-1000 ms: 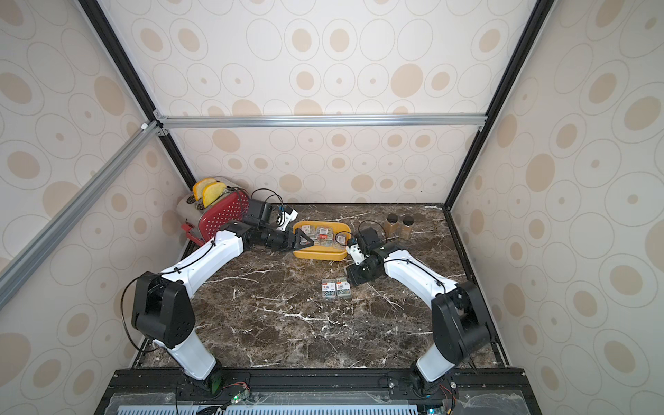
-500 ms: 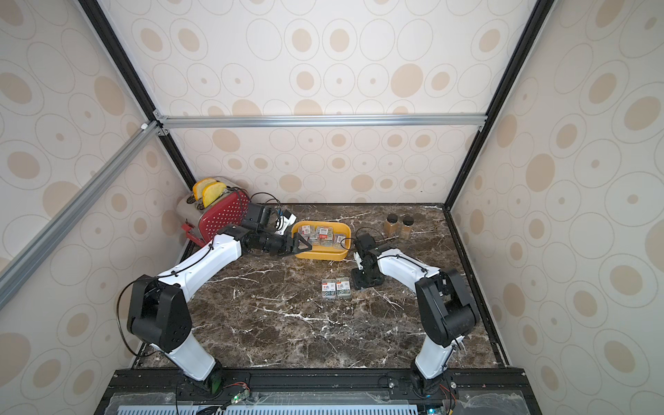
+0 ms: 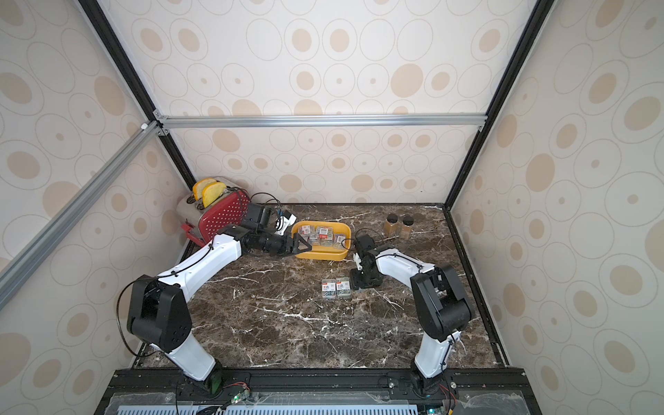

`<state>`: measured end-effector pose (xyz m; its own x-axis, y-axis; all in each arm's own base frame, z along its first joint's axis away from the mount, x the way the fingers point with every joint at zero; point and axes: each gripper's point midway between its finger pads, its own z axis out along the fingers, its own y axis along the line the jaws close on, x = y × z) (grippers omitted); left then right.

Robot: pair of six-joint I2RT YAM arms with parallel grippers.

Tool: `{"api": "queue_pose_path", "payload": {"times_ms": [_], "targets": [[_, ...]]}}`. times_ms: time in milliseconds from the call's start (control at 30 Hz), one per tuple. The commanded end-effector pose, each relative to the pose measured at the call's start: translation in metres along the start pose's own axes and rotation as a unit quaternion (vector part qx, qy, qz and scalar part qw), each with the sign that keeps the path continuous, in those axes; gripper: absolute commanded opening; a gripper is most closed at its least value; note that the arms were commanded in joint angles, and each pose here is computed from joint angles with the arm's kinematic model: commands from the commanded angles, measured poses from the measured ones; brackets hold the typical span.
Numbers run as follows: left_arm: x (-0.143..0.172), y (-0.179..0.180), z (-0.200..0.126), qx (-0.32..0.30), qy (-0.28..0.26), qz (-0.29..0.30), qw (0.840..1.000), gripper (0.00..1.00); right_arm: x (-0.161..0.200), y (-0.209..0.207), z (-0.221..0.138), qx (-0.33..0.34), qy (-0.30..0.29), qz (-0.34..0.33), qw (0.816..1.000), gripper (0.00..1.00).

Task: Take the paper clips out of the storage box
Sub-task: Place the boxed paper clips at the center of the board.

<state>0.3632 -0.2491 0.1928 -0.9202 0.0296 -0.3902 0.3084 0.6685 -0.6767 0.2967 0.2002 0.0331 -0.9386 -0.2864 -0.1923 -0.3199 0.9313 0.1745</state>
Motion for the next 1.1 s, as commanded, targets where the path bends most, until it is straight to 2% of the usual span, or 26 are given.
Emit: {"api": "queue_pose_path", "payload": {"times_ms": [0,200,433,967,1067], "targets": [[0.0008,-0.0046,-0.005,-0.001,-0.002,0.017,1.0,0.7,0.0096,-0.0034,0.0061,0.001,0.017,0.012,1.0,0.12],[0.0007,-0.0043,-0.0038,-0.001,-0.001,0.017,1.0,0.7,0.0108,-0.003,0.0063,-0.002,0.019,0.015,1.0,0.2],[0.0015,-0.0042,-0.0006,-0.001,0.003,0.017,1.0,0.7,0.0115,-0.0053,0.0057,-0.002,0.021,0.019,1.0,0.4],[0.0004,-0.0043,0.0035,0.001,0.007,0.019,1.0,0.7,0.009,-0.0036,0.0033,-0.014,0.018,0.027,0.999,0.66],[0.0011,-0.0045,0.0044,0.001,0.009,0.019,1.0,0.7,0.0078,-0.0033,0.0019,-0.015,0.016,0.028,0.999,0.67]]}}
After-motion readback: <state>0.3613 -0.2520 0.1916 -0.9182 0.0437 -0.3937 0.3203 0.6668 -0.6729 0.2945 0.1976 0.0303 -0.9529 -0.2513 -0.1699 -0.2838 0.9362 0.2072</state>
